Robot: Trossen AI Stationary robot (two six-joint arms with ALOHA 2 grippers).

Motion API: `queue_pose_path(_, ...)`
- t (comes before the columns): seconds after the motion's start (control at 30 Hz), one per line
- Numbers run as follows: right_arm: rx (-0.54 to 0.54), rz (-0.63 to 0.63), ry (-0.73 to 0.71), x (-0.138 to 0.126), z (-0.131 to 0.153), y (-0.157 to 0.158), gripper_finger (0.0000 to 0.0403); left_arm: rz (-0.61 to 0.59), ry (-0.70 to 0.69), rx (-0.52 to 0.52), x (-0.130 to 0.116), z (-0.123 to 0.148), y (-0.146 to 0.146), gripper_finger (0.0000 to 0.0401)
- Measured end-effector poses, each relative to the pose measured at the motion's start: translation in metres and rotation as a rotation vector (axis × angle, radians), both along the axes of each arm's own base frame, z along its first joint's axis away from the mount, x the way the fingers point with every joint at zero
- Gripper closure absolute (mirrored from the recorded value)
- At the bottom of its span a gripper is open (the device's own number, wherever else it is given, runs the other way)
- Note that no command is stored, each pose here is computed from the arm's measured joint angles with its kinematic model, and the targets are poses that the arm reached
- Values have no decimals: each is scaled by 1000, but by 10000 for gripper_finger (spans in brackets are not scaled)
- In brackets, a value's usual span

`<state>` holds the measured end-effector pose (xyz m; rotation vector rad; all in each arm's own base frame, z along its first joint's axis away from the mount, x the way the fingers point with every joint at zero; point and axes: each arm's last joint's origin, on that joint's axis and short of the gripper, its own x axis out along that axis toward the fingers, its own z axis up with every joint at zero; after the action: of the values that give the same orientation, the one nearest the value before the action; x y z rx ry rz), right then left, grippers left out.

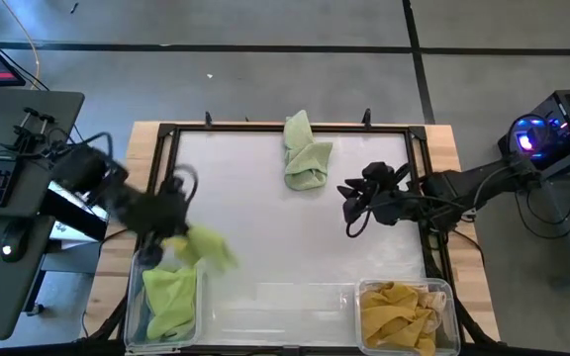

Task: Sort microfiber towel by color & place in baskets
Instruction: Put the light green microfiber towel into the left transparent bin

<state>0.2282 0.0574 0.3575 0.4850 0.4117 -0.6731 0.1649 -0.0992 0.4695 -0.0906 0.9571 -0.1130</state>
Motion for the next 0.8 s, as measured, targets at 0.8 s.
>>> queue_pose_path(0.8, 184, 53, -20, 75, -55, 35, 264, -106, 321, -62, -73, -77, -72, 401)
